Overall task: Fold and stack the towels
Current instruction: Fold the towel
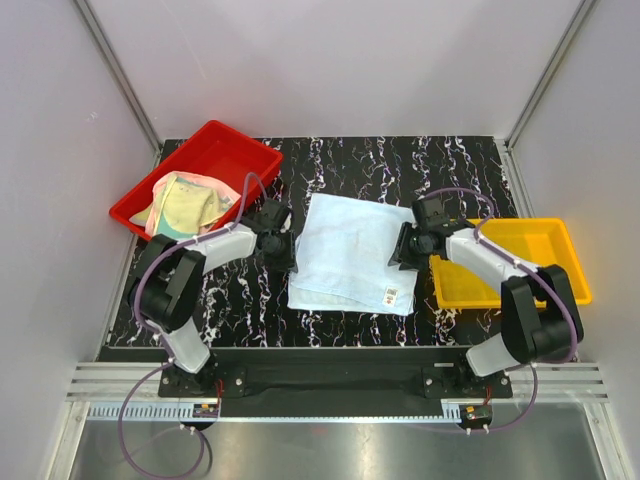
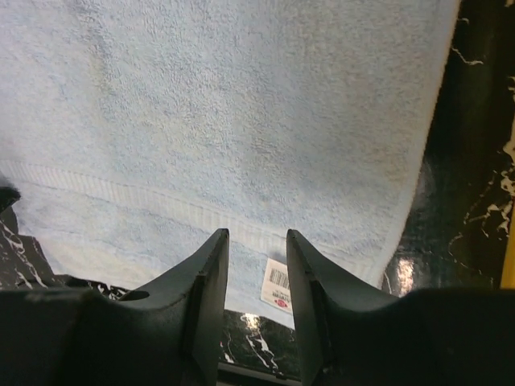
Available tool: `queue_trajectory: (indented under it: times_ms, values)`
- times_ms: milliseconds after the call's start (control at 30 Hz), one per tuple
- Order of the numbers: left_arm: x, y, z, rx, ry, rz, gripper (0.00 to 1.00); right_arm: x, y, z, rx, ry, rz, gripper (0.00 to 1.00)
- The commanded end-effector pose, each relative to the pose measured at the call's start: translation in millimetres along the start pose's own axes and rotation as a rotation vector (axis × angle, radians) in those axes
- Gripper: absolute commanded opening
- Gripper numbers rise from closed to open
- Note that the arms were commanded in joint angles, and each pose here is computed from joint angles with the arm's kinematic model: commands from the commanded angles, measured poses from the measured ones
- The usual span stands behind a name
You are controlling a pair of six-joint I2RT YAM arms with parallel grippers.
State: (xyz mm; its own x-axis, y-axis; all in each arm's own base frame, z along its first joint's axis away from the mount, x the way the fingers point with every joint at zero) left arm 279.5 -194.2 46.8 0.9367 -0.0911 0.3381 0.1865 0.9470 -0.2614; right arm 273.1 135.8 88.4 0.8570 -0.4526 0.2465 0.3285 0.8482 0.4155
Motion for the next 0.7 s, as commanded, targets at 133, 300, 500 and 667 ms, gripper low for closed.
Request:
queue_trajectory:
  times_ms: [133,300,500,667]
  values:
    - [1.8,36.2,20.0,0.178,-0.092,0.050,0.27,-13.2,24.0,-32.4,0.017,-0.001,0.065,0.42]
    - [26.3,38.8,48.2,0.184,-0.152,0.072,0.27,-23.9,42.6,-32.3,0.039,0.028,0.138,0.42]
    - [26.3,7.8,66.4,0.011,-0.162,0.025,0.34,-9.9,37.5,-1.8,-0.081,-0.028,0.119,0.43]
    - [7.7,-7.2,54.4,-0.105,-0.131,0.000,0.33,-16.2,22.9,31.2,-0.139,-0.065,0.010,0.43]
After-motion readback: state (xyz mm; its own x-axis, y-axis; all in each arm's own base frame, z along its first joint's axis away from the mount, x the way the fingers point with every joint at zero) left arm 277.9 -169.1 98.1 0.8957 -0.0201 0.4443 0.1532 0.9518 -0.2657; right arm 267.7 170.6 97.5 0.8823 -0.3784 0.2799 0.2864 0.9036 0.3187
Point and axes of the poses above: each gripper's point midway between its finger pads, its own z axis back along the fingers, its own y axis along the line the jaws close on, x = y × z, the point moved 3 cm from there along z, back along the fingers, and after that the axes turned 9 degrees about -z, right-handed, at the moved point
